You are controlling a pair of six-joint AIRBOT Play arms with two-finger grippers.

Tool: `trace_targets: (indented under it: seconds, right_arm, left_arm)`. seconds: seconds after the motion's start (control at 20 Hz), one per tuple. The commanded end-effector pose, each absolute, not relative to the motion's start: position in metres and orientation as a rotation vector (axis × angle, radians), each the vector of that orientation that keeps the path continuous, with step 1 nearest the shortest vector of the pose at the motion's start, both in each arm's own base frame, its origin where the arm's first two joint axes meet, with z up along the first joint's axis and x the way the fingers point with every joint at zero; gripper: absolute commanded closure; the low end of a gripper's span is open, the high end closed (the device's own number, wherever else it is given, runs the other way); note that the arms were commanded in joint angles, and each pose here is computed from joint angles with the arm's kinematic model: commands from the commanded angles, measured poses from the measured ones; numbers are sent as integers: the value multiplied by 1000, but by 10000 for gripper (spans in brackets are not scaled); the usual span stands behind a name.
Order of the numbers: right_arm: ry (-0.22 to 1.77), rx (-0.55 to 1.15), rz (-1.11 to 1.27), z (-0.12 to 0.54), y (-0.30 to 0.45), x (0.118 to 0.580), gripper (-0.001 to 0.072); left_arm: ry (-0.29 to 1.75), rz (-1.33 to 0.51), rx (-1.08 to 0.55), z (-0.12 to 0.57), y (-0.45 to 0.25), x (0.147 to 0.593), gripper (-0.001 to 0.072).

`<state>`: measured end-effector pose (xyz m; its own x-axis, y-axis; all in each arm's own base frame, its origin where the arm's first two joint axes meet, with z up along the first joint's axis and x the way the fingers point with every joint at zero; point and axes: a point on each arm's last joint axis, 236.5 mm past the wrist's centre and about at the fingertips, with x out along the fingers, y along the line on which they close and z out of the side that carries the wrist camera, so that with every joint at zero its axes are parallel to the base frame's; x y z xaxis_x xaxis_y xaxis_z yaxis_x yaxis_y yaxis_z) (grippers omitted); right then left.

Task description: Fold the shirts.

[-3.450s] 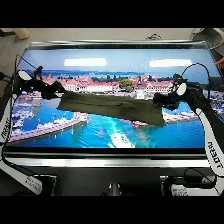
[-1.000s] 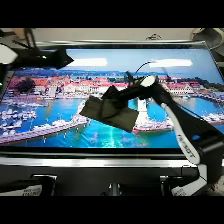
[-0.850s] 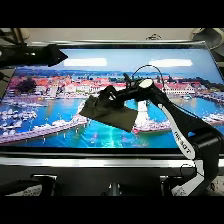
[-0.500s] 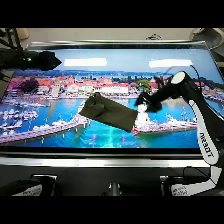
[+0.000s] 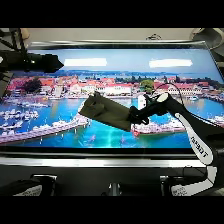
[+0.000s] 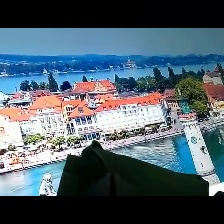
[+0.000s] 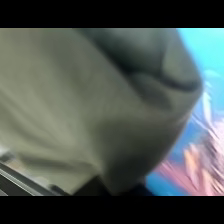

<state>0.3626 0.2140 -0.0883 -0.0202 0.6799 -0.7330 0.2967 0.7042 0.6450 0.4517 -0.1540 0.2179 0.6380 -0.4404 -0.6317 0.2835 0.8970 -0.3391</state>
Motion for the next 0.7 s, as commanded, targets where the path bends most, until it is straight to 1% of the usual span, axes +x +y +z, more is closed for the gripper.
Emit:
trace_targets:
  seconds: [0.0, 0.1, 0.2, 0.25, 0.35, 0.4, 0.5, 0.65]
  right_arm:
    - [1462, 845, 418, -77, 215, 399, 686]
    - [1347, 859, 438, -42, 177, 440, 687]
    - [1200, 897, 406, 4, 114, 484, 687]
    - [1130, 915, 365, 27, 75, 500, 688]
    - [1033, 946, 232, 55, -7, 509, 688]
    - [999, 968, 170, 63, -44, 504, 688]
    - [978, 997, 63, 65, -109, 479, 688]
    - [1106, 1043, -125, 40, -181, 409, 688]
  left_arm:
    - [780, -417, -226, 218, -156, 451, 681]
    - [781, -415, -229, 218, -156, 451, 681]
    - [782, -414, -233, 218, -156, 451, 681]
    - [782, -413, -235, 218, -156, 451, 681]
    - [782, -413, -234, 218, -156, 451, 681]
    - [782, -413, -234, 218, -156, 451, 681]
    - [783, -413, -234, 217, -156, 451, 681]
    - [783, -413, -234, 217, -156, 451, 681]
